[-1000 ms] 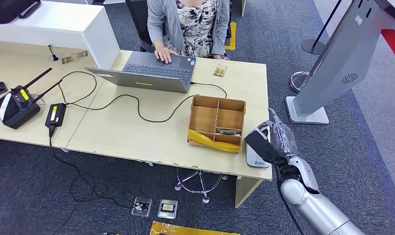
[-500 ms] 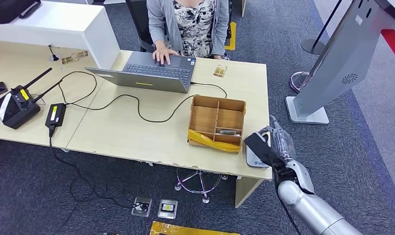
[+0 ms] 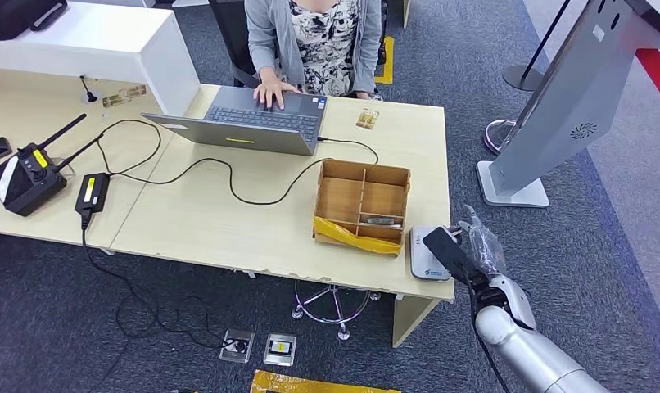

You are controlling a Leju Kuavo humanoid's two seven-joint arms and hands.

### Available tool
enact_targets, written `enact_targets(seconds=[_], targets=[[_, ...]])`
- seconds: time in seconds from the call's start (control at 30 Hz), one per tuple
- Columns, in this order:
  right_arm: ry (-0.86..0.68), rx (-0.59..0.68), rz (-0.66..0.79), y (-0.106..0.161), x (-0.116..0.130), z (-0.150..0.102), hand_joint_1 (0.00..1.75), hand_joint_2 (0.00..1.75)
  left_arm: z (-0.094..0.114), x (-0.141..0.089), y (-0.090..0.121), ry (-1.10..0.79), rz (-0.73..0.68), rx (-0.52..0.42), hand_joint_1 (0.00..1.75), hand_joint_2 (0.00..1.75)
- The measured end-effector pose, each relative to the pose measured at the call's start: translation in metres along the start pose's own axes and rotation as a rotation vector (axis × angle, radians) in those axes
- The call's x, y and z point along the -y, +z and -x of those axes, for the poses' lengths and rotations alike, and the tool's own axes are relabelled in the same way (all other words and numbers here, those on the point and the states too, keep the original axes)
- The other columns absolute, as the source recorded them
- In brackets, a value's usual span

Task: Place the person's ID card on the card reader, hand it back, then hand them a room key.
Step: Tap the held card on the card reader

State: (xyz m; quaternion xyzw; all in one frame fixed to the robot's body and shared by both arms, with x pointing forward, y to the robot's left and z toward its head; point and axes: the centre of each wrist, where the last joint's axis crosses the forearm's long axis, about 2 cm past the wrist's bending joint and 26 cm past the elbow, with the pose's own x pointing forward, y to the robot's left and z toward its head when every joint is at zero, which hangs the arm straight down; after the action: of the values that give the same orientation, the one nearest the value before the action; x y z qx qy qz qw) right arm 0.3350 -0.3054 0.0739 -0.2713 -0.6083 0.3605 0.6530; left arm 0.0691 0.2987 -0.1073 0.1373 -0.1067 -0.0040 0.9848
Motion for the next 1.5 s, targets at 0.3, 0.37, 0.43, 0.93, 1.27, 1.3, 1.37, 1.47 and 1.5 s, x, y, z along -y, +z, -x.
enact_targets(seconds=[0.3,0.37,0.43,0.93,1.27,1.3,1.37,1.47,1.5], targets=[[-0.037,-0.013,-0.004,-0.006,0.006,0.012,1.75,1.75,0.000,0.000,0.000,0.011,-0.019,-0.009,0.00,0.00],[-0.040,-0.016,-0.003,-0.007,0.007,0.013,1.75,1.75,0.000,0.000,0.000,0.013,-0.020,-0.011,0.00,0.00],[-0.044,-0.018,-0.004,-0.007,0.007,0.014,1.75,1.75,0.000,0.000,0.000,0.015,-0.021,-0.014,0.00,0.00],[-0.096,0.005,-0.003,-0.010,-0.004,0.017,1.75,1.75,0.000,0.009,0.003,0.020,-0.058,-0.023,0.00,0.00],[-0.019,0.056,0.085,-0.019,-0.006,-0.011,1.75,1.75,-0.001,0.007,0.002,-0.011,0.030,-0.013,0.00,0.00],[-0.005,0.066,0.094,-0.022,-0.003,-0.017,1.75,1.75,-0.001,0.006,0.002,-0.015,0.034,-0.007,0.00,0.00],[0.028,0.092,0.111,-0.028,0.004,-0.031,1.75,1.75,-0.001,0.004,0.001,-0.021,0.038,0.010,0.00,0.00],[0.071,0.144,0.132,-0.035,0.016,-0.052,1.75,1.75,0.000,0.003,0.000,-0.029,0.044,0.035,0.00,0.00],[0.084,0.160,0.140,-0.037,0.021,-0.060,1.75,1.75,0.000,0.002,0.000,-0.032,0.046,0.041,0.00,0.00]])
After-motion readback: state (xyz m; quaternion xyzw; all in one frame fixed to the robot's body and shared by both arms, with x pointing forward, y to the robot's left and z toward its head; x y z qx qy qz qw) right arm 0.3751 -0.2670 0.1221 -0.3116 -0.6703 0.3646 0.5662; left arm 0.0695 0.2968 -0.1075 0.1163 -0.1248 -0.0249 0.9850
